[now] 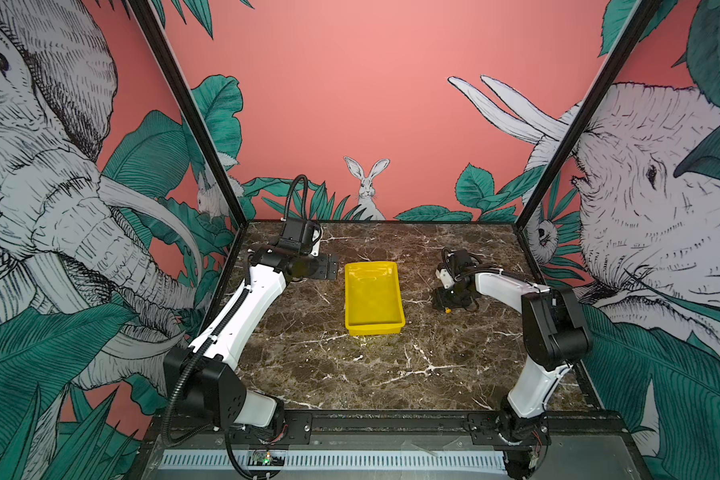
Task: Put the screwdriver in the bin
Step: 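Release the bin with the left gripper while the right gripper lowers onto the screwdriver handle, then close the right gripper on the black handle and lift the screwdriver over the bin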
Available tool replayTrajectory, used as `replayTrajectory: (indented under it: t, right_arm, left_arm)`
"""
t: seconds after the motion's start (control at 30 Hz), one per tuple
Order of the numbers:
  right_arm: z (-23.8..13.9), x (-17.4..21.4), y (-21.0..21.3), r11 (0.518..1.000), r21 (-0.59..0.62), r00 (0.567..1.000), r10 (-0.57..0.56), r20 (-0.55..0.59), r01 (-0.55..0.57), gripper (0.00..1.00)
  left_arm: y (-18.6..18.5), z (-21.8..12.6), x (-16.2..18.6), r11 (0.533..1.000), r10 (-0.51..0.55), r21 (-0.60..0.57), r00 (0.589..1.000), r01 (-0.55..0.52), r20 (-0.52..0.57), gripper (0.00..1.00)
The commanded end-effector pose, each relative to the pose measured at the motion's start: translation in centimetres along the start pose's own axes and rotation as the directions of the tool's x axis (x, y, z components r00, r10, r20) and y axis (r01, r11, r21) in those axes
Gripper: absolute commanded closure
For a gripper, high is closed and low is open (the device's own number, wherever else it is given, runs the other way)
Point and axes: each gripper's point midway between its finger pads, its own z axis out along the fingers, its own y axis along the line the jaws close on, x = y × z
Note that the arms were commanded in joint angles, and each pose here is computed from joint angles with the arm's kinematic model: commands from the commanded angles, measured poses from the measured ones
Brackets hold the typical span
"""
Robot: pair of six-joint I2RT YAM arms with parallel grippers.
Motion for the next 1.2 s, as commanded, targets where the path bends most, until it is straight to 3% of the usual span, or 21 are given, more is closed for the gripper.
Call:
replayTrajectory:
  t: [0.0, 0.3, 0.53, 0.73, 1.0, 1.17]
  right_arm:
    - [0.2, -0.5, 0.1, 1.0, -0.006, 1.0, 0.019, 0.017, -0.019, 0.41]
    - [0.8, -0.4, -0.7, 0.998, 0.063, 1.0, 0.0, 0.0, 0.0, 0.51]
    - [0.5, -0.4, -0.5, 0.997, 0.072, 1.0, -0.024, 0.003, 0.023, 0.75]
    - [-1.9, -1.1, 0.4, 0.997, 0.07, 0.998, -0.034, 0.057, 0.03, 0.94]
    - [-7.7, -1.3, 2.5, 0.99, 0.126, 0.991, -0.078, 0.112, 0.064, 0.93]
    - [-12.4, -2.2, 6.3, 0.985, 0.132, 0.973, -0.131, 0.19, 0.107, 0.92]
  left_arm:
    - [-0.7, -1.0, -0.4, 0.999, 0.009, 0.044, 1.0, -0.01, 0.024, 0.0]
    - [0.4, -1.0, -0.7, 0.992, -0.087, 0.09, 0.996, 0.084, 0.032, 0.0]
    - [2.1, -0.9, -1.2, 0.975, -0.189, 0.126, 0.981, 0.182, 0.044, 0.0]
    - [3.1, -1.0, -1.2, 0.975, -0.202, 0.104, 0.978, 0.196, 0.054, 0.0]
    - [3.8, -1.4, -1.2, 0.979, -0.195, 0.071, 0.978, 0.19, 0.067, 0.0]
    - [4.4, -1.6, -1.1, 0.981, -0.193, 0.047, 0.978, 0.19, 0.076, 0.0]
